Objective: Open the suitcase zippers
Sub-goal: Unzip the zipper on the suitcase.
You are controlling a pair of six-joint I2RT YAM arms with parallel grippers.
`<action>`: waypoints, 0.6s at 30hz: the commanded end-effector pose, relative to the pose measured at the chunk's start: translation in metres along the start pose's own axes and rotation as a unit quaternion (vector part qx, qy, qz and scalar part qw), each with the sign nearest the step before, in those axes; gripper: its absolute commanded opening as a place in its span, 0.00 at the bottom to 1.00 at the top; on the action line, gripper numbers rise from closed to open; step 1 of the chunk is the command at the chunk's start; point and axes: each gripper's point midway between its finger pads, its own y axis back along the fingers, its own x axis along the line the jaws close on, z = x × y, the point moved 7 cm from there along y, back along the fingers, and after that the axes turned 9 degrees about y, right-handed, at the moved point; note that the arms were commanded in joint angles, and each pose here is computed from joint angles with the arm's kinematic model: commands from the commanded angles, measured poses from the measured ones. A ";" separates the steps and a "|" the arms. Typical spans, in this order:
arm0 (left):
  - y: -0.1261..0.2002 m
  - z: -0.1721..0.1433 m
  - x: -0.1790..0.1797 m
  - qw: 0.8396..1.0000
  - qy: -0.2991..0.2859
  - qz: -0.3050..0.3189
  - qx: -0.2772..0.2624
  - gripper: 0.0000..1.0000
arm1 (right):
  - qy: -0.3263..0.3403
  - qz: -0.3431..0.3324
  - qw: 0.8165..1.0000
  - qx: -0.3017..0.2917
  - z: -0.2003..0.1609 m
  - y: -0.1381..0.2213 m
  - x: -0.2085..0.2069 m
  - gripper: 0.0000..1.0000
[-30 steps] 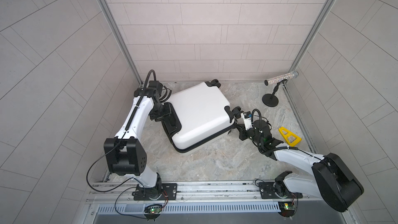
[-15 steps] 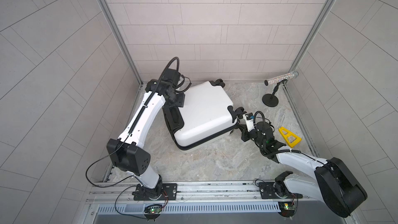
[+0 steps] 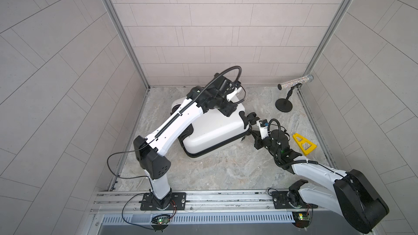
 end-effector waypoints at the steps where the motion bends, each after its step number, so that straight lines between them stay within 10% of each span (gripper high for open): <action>1: -0.019 0.012 -0.027 0.996 -0.067 -0.051 -0.008 0.68 | 0.001 -0.052 0.997 -0.064 0.026 0.008 -0.012 0.00; 18: -0.097 0.022 -0.040 0.994 -0.083 -0.061 0.022 0.68 | -0.011 -0.062 0.996 -0.065 0.023 0.009 -0.011 0.00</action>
